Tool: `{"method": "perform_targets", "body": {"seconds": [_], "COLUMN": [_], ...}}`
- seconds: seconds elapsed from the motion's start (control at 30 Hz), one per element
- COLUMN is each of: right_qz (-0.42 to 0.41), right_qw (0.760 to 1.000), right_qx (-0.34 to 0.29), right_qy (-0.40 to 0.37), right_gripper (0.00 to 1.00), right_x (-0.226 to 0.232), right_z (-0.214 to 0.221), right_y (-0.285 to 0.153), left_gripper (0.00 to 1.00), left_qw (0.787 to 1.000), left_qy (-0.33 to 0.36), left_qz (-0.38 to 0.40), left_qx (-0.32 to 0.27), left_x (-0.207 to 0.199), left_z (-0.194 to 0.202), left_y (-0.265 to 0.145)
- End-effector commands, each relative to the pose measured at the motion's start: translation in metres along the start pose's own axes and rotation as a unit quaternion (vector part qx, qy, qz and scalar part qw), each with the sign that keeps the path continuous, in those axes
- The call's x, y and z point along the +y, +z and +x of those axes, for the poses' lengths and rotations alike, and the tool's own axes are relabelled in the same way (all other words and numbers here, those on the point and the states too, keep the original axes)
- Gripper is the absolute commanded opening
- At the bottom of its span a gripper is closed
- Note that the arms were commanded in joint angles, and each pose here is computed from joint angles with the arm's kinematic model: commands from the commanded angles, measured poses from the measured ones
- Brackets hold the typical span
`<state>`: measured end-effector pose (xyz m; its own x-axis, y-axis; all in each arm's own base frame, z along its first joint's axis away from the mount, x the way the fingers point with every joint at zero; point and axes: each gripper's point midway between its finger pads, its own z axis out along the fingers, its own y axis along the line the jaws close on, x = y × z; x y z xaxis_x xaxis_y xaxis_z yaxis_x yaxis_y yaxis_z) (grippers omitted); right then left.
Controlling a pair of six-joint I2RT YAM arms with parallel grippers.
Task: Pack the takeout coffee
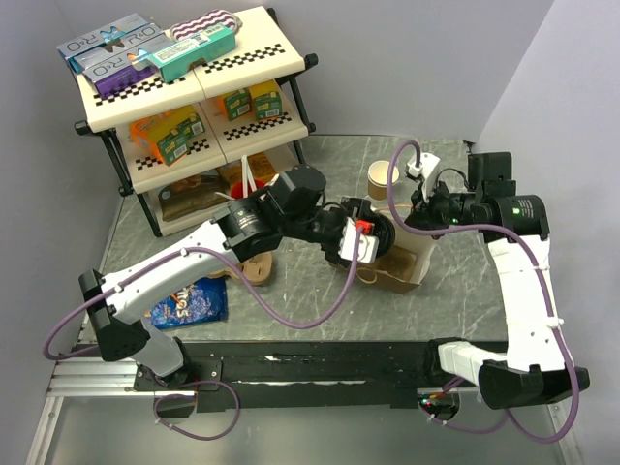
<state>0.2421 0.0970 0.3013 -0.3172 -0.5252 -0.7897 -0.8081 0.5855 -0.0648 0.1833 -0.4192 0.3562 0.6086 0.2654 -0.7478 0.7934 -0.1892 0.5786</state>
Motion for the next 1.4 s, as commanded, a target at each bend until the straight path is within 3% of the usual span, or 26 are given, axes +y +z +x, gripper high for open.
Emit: {"method": "perform_targets", "body": {"seconds": [0.0, 0.2, 0.73, 0.87, 1.0, 1.37], "right_qz": [0.003, -0.003, 0.043, 0.068, 0.073, 0.081], "right_qw": [0.999, 0.999, 0.996, 0.994, 0.993, 0.985], "right_qx": [-0.039, -0.042, -0.062, -0.065, -0.07, -0.098], "right_qy": [-0.024, -0.004, -0.039, -0.057, -0.067, -0.121], "right_gripper": [0.0, 0.0, 0.0, 0.0, 0.0, 0.0], "right_x": [0.01, 0.02, 0.034, 0.023, 0.019, 0.04], "right_z": [-0.021, -0.017, -0.014, -0.019, -0.024, -0.014], "right_y": [-0.013, -0.009, -0.016, -0.017, -0.014, -0.001], "left_gripper": [0.01, 0.01, 0.01, 0.01, 0.01, 0.01], "left_qw": [1.0, 0.998, 0.99, 0.99, 0.985, 0.984], "left_qy": [0.023, 0.05, 0.092, 0.099, 0.111, 0.092], "left_qz": [0.011, 0.029, 0.074, 0.066, 0.051, 0.029], "left_qx": [-0.001, 0.017, 0.08, 0.08, 0.119, 0.152], "left_x": [-0.004, -0.02, -0.04, -0.038, -0.038, -0.046], "left_z": [-0.004, 0.006, 0.045, 0.051, 0.077, 0.109], "left_y": [0.006, 0.018, 0.028, 0.033, 0.041, 0.05]}}
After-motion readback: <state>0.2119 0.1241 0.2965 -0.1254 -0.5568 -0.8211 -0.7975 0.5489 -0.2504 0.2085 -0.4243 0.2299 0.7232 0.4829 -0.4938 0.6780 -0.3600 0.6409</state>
